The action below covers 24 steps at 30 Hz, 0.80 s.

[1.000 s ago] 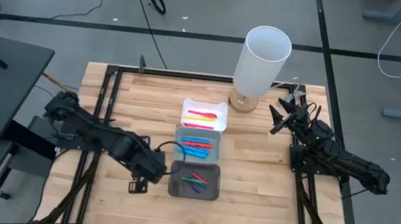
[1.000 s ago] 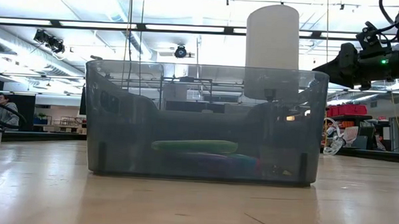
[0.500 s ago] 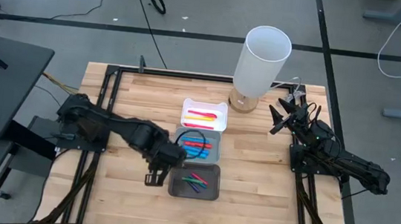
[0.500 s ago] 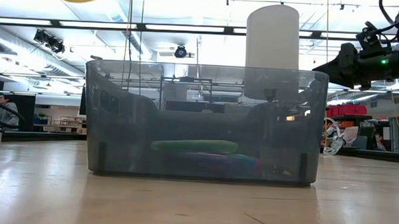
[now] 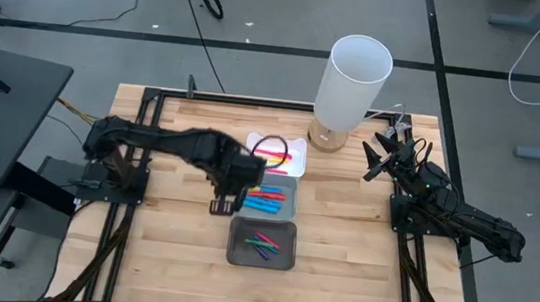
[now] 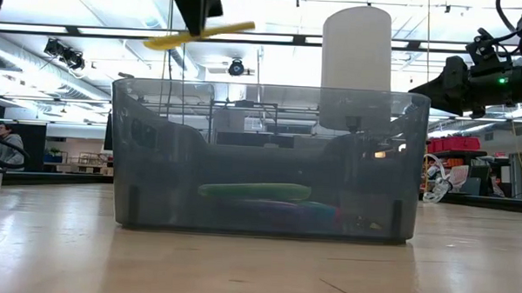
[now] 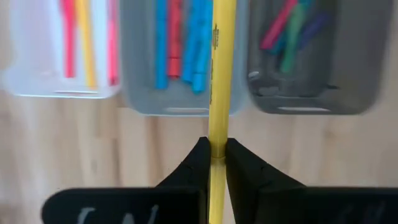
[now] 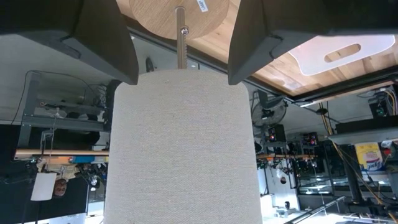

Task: Pick & Place Markers
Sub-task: Put the yellow marker pen into the white bin

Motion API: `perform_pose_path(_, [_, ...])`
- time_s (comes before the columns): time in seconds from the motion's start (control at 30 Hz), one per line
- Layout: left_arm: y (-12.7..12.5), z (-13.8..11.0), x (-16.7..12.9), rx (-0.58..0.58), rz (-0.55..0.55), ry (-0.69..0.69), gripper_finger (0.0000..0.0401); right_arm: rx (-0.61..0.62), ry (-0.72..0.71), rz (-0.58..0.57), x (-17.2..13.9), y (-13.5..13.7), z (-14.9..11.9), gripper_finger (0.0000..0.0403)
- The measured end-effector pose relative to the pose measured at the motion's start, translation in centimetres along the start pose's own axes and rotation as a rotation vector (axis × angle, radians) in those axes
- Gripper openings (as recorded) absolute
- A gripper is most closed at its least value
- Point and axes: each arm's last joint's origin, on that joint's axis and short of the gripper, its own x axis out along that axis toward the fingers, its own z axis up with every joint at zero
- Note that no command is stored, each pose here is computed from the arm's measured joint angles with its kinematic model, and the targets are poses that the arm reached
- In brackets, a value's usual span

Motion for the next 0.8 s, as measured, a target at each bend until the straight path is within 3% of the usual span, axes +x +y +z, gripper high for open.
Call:
perform_pose_path(0.33, [5.8,0.3,0.2,0.027,0.185,-0.003,0.0032,0.000,0.000,0.000,0.0,0.0,0.0,0.0251])
perform_pose_path(0.53, [8.3,1.3,0.6,0.048,0.218,-0.070,0.0032,0.000,0.000,0.000,0.0,0.0,0.0,0.0251])
perform_pose_path(0.8, [11.2,3.1,3.4,0.061,0.227,0.004,0.0032,0.000,0.000,0.000,0.0,0.0,0.0,0.0251])
